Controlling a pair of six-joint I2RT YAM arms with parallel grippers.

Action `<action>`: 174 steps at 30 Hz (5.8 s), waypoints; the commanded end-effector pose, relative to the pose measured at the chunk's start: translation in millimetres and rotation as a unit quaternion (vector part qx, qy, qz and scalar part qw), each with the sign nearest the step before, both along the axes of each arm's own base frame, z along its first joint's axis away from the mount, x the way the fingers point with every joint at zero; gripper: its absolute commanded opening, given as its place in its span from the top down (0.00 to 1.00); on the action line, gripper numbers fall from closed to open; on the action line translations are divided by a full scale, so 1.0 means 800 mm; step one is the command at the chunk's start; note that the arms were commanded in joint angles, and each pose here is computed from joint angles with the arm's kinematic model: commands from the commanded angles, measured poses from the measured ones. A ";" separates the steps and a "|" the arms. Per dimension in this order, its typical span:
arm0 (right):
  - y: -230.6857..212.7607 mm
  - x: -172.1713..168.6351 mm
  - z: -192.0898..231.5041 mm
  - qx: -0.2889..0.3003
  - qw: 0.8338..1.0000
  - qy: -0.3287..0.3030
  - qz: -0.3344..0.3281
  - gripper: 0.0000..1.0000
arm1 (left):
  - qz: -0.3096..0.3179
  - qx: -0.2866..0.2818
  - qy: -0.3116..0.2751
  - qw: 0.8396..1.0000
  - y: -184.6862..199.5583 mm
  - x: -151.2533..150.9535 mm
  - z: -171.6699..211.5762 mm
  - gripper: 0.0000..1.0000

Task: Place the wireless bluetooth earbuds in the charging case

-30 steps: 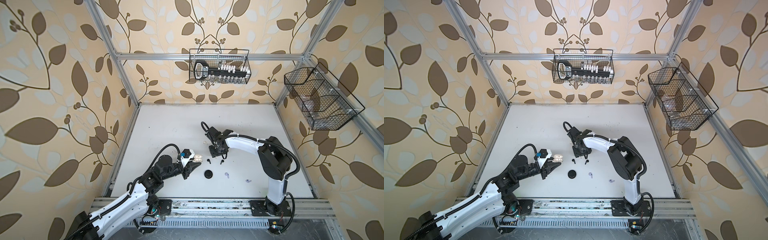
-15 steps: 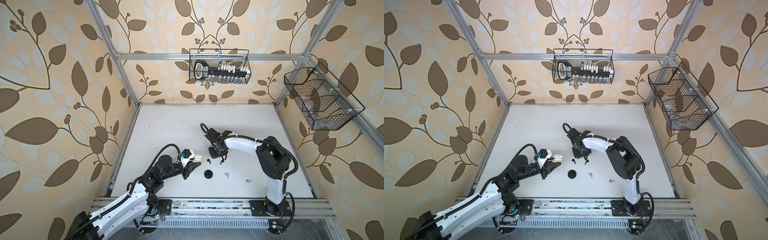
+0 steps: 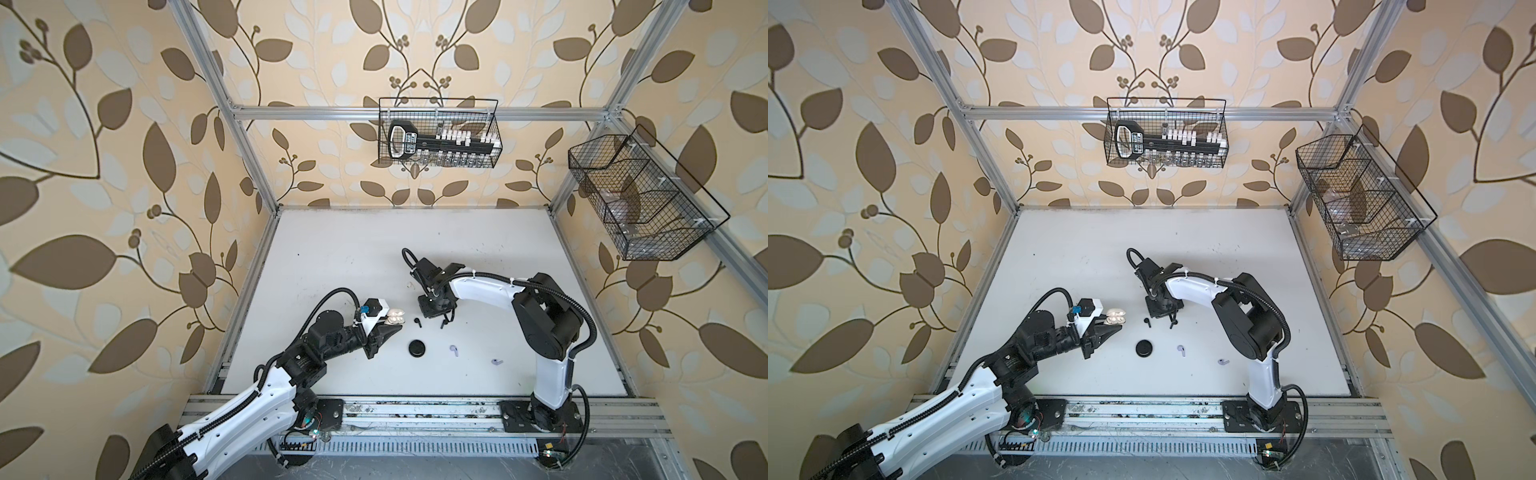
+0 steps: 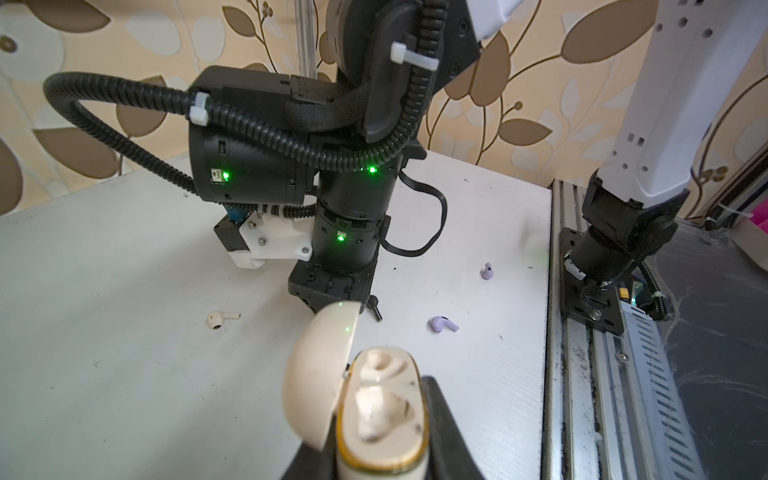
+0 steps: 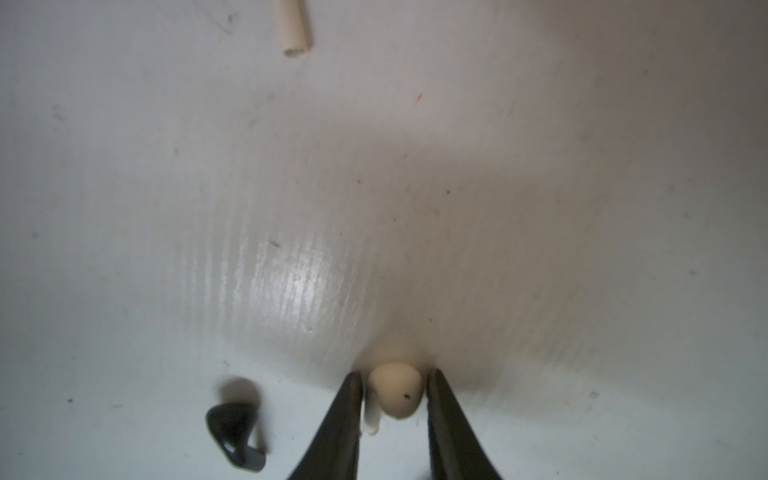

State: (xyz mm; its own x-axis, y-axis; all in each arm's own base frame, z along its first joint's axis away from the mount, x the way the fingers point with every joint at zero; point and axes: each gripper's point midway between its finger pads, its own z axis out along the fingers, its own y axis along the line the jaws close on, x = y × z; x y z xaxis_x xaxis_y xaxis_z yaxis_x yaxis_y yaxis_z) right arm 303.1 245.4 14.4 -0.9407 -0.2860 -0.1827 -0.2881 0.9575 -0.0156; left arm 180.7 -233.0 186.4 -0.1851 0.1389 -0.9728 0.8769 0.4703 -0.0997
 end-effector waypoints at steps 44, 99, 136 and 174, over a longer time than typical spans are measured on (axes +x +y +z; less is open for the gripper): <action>-0.021 -0.003 0.075 0.227 0.942 -0.152 -0.195 0.88 | -0.045 -0.002 0.020 0.999 -0.041 0.024 -0.019 1.00; 0.085 -0.074 0.211 0.457 0.794 -0.323 -0.237 0.91 | -0.023 -0.042 0.050 0.998 -0.059 0.052 0.007 1.00; 0.101 -0.103 0.218 0.459 0.798 -0.335 -0.202 0.45 | -0.035 -0.080 0.031 0.996 -0.059 0.046 0.033 1.00; -0.019 -0.040 0.249 0.285 0.879 -0.378 -0.051 0.21 | 0.126 -0.140 -0.057 0.980 0.031 0.041 0.146 1.00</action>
State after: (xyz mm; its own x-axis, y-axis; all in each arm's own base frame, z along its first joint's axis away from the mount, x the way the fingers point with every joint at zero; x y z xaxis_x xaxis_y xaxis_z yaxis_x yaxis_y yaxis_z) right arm 273.8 216.4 239.1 -0.4265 0.2840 -0.8587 -0.2328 0.8830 0.4076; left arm 209.3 -210.4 284.2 -0.1500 -0.2312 -0.9613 0.7545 0.6016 -0.2624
